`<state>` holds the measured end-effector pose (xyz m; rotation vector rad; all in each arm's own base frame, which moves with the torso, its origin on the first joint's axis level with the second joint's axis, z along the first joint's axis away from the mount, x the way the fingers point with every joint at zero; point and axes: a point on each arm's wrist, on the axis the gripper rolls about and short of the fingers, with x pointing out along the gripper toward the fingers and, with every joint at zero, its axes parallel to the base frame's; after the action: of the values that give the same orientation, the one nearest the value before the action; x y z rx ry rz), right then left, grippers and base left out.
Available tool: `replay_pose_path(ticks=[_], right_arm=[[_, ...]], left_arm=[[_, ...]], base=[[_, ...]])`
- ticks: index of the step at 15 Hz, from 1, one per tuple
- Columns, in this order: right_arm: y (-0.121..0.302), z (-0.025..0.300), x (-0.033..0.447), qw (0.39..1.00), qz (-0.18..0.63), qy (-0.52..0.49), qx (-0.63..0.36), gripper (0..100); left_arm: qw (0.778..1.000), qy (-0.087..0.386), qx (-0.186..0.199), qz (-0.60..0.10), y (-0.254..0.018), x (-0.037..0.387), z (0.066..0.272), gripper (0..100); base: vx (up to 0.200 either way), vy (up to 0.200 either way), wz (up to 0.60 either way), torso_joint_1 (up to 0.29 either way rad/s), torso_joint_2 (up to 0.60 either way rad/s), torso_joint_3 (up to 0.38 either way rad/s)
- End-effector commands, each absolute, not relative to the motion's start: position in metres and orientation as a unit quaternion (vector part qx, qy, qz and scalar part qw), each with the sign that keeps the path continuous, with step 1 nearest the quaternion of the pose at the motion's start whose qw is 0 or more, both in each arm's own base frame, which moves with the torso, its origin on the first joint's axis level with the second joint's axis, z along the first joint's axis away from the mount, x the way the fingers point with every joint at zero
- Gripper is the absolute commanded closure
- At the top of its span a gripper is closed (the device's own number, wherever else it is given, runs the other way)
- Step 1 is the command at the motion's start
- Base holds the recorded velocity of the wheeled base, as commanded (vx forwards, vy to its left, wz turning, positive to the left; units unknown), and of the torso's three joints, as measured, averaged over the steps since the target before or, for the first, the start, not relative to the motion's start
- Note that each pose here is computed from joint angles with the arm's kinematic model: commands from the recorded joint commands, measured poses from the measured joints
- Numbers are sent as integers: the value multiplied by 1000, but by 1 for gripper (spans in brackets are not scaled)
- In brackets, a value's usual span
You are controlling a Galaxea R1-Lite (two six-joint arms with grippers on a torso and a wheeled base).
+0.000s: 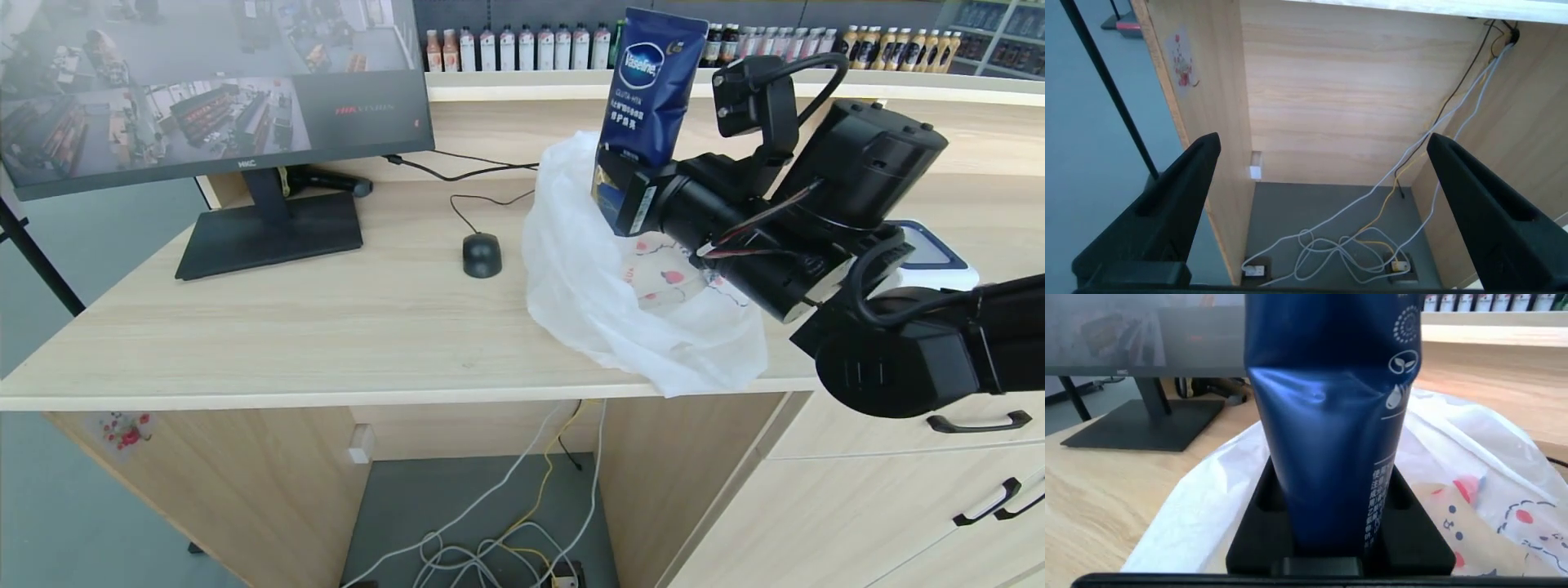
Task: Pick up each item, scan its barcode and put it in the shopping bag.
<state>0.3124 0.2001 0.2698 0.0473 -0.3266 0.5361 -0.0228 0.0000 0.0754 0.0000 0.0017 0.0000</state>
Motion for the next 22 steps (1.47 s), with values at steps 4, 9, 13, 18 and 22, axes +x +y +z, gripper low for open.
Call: replay_pose_path(ticks=[4,9,13,18,22], right_arm=[[203,260,335,956,254,-147,18,100],[200,246,348,961,245,-131,12,100],[204,232,354,962,248,-116,8,100],[206,220,359,964,247,-99,22,100],[207,209,360,964,247,-96,24,100]], left_arm=[[1000,1,0,0,0,-23,75,0],[1000,1,0,0,0,-23,75,0],[1000,1,0,0,0,-23,75,0],[1000,1,0,1,0,-23,75,0],[1000,1,2,0,0,-23,75,0]], base=[[0,0,0,0,0,0],[0,0,0,0,0,0],[0,0,0,0,0,0],[0,0,0,0,0,0],[0,0,0,0,0,0]])
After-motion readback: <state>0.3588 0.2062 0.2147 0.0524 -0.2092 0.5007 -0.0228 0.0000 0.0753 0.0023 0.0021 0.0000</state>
